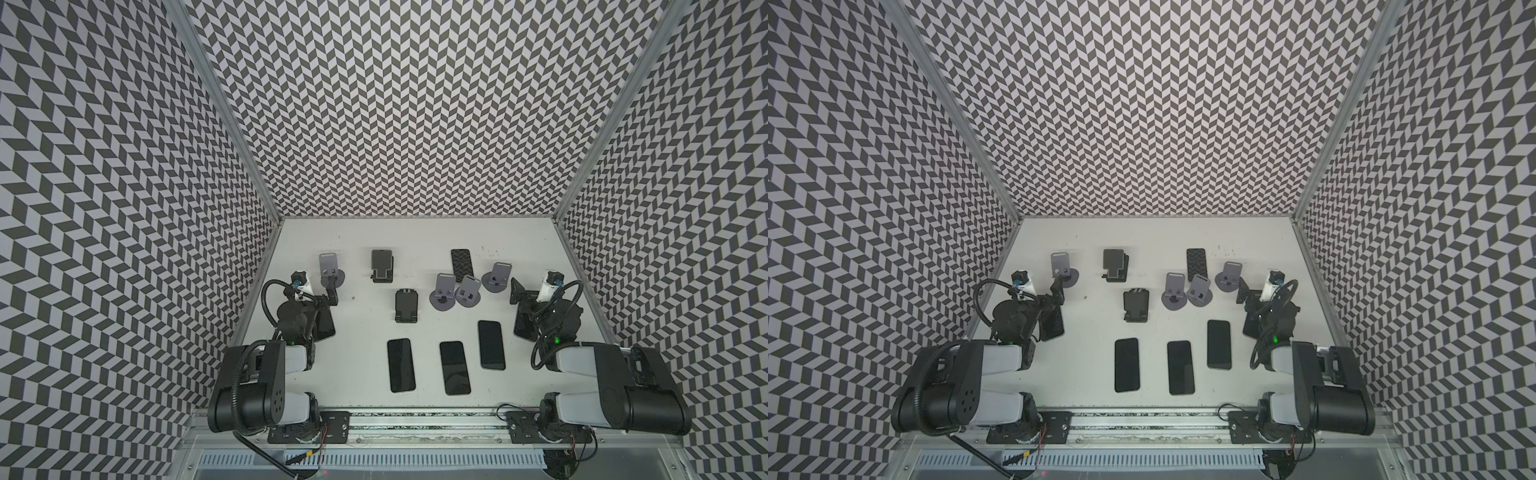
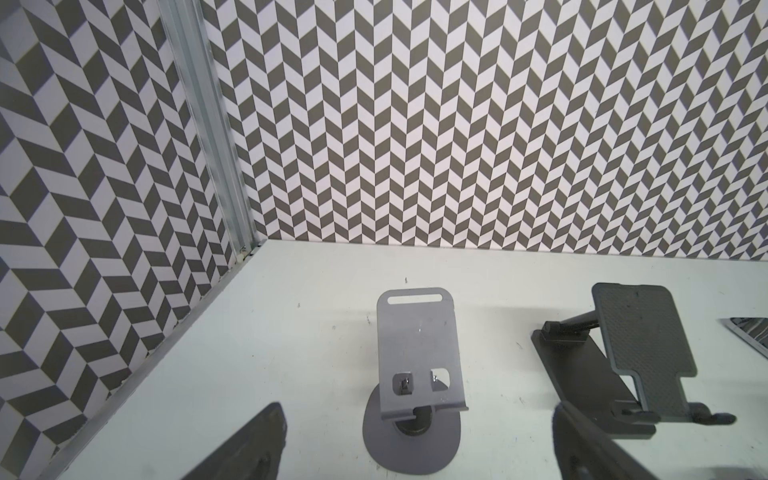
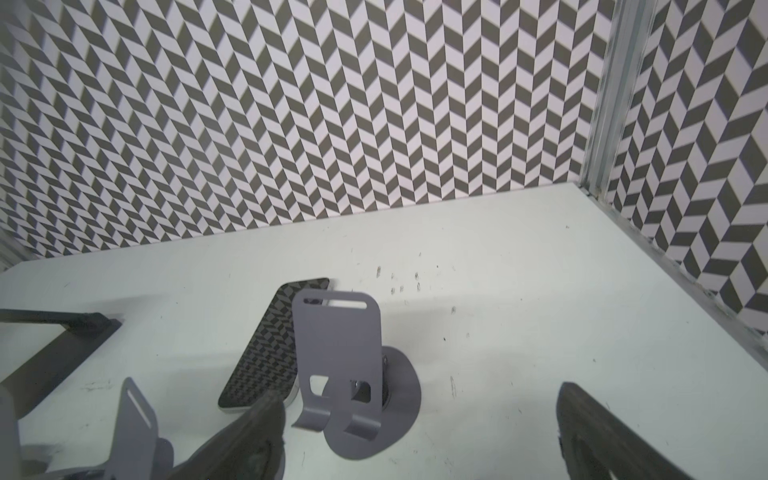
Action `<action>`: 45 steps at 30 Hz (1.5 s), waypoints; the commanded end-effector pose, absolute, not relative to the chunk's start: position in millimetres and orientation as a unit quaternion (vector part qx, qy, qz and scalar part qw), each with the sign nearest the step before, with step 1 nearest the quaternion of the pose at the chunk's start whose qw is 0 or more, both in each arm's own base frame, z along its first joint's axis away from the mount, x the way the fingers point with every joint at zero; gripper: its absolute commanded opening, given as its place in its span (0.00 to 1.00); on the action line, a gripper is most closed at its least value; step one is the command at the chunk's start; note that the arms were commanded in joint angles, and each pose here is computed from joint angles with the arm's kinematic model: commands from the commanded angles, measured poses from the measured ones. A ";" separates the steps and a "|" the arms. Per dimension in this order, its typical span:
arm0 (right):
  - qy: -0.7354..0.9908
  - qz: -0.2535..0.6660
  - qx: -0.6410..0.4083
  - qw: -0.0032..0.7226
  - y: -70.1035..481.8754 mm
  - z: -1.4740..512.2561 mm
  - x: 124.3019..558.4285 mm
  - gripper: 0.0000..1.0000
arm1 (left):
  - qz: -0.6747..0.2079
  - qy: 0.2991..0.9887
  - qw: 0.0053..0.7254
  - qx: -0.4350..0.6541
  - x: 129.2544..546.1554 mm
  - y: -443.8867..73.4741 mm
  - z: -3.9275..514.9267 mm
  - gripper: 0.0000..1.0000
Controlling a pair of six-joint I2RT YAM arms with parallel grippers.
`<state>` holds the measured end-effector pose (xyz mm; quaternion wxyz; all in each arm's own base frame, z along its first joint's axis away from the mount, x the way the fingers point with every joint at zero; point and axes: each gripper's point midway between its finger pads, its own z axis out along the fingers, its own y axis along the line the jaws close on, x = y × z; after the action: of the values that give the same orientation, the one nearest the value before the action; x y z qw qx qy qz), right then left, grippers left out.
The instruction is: Remove the phone from the phone stand
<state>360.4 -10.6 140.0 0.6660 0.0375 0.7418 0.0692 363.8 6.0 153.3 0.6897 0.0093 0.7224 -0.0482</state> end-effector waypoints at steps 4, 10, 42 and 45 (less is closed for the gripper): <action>0.682 0.081 0.015 0.727 -4.6 170.0 357.7 0.99 | -0.039 0.688 0.724 -0.005 361.5 10.4 164.5 1.00; 0.695 0.072 0.017 0.715 -4.6 166.4 367.3 0.99 | 0.017 0.732 0.681 -0.023 387.1 6.6 144.8 1.00; 0.716 0.009 0.041 0.697 -1.9 152.7 385.0 0.99 | 0.034 0.720 0.692 -0.029 382.5 6.7 146.3 1.00; 0.716 0.009 0.041 0.697 -2.1 152.6 384.6 0.99 | 0.026 0.725 0.688 -0.024 385.8 6.5 144.5 1.00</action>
<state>383.0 -2.4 133.9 0.6733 0.0443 0.7379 0.0148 382.6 7.5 144.7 0.6883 -0.0279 0.7241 0.0350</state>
